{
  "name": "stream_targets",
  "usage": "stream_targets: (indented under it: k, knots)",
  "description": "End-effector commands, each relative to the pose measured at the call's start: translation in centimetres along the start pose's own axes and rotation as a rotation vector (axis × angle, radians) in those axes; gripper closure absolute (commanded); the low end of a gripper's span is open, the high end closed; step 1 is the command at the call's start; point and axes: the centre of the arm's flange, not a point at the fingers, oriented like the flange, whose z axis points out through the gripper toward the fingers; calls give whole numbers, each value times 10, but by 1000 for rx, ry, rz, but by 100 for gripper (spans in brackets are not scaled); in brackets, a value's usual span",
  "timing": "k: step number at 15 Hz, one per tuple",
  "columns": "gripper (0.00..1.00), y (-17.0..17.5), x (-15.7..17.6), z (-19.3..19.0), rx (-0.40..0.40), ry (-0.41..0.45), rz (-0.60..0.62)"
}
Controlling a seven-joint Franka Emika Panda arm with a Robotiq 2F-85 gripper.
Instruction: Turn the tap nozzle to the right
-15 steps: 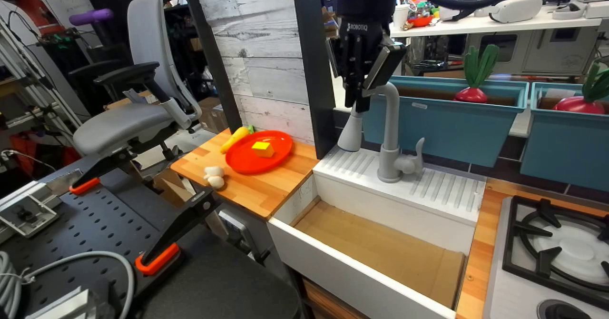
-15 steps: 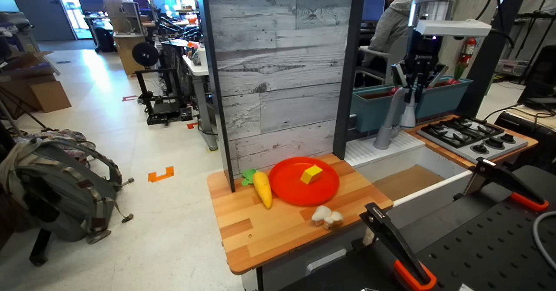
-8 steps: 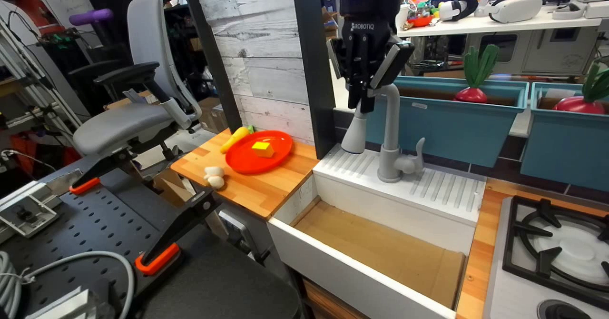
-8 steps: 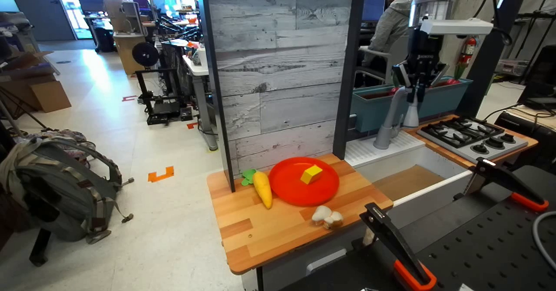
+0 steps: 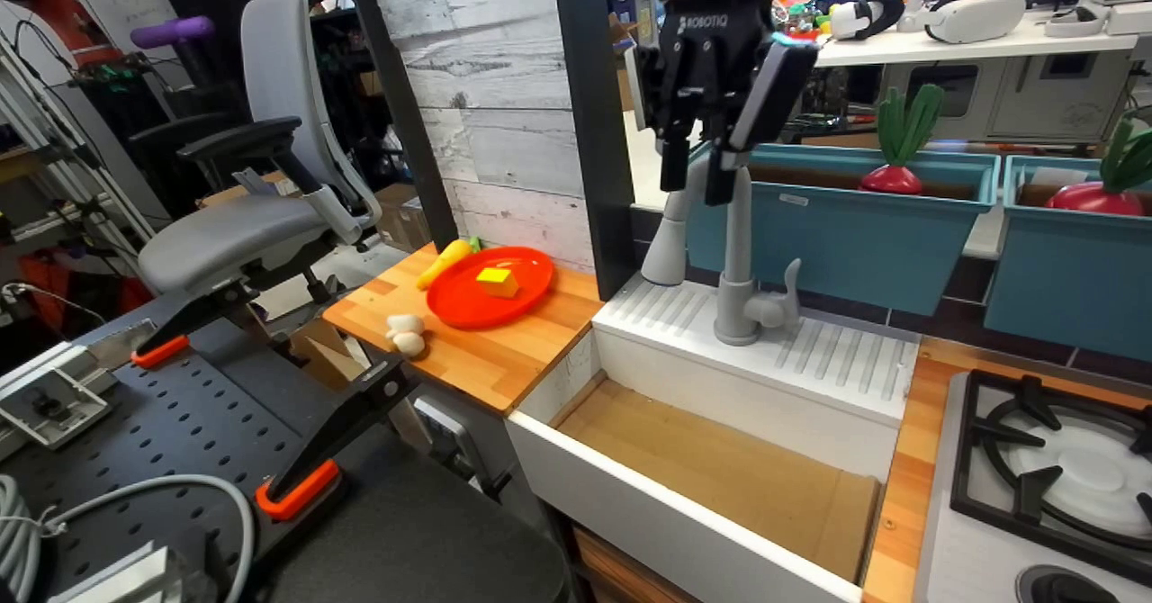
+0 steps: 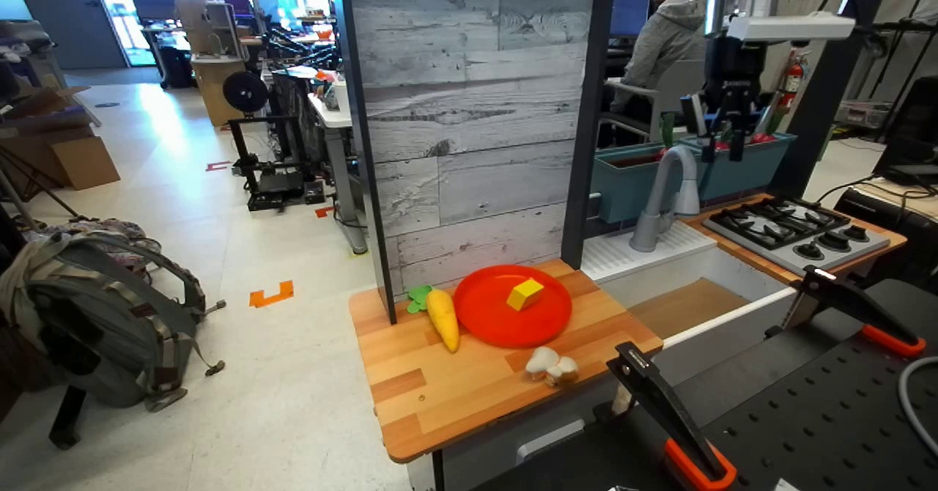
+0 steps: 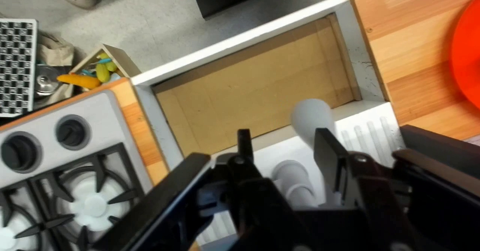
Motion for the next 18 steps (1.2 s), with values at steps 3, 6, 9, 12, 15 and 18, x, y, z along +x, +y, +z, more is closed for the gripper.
stream_targets:
  k: [3,6,9,12,15,18]
  knots:
    - [7,75,-20,-48,-69,-65,37]
    - [0,75,-37,-61,-44,-40,16]
    - [0,49,-62,-77,-4,16,-29]
    - [0,4,-105,-91,39,72,-104]
    - [0,-38,-143,-99,61,144,-203]
    - [0,-47,-114,-103,29,125,-196]
